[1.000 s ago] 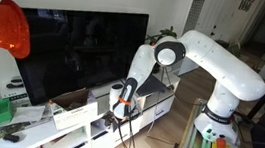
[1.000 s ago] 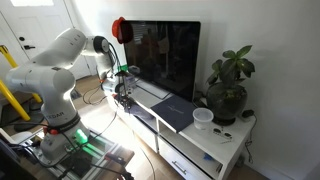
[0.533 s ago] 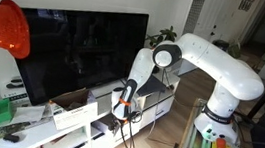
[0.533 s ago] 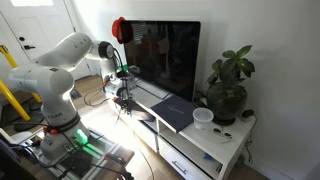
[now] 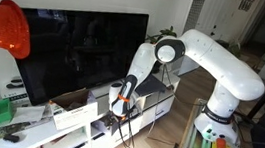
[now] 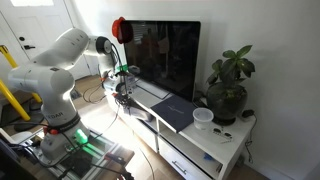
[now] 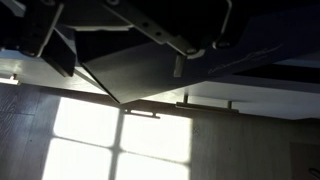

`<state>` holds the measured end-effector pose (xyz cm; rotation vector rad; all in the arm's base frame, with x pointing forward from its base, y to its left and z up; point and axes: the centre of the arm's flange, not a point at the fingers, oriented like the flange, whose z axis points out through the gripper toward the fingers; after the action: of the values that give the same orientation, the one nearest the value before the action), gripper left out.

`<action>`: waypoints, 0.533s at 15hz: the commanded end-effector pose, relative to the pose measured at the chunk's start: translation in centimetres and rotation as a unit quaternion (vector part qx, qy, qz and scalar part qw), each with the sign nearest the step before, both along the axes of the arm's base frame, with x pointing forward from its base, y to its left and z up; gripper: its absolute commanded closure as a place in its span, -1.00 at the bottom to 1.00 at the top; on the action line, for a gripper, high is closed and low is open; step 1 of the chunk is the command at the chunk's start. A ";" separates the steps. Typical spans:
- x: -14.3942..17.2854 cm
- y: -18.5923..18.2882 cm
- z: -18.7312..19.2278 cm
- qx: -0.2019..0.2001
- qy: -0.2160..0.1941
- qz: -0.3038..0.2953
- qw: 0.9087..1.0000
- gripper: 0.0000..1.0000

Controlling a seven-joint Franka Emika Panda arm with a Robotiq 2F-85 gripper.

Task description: Put the grey box in the bottom middle shelf

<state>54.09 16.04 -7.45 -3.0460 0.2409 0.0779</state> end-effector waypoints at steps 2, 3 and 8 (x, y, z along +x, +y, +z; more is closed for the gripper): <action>-1.2 0.4 7.5 -0.006 -0.021 0.047 0.999 -1.00; -1.1 0.3 8.1 -0.010 -0.021 0.050 0.998 -1.00; -0.7 -1.0 7.0 -0.024 -0.009 0.052 0.998 -1.00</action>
<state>54.41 15.79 -0.11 -3.0770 0.1207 0.0092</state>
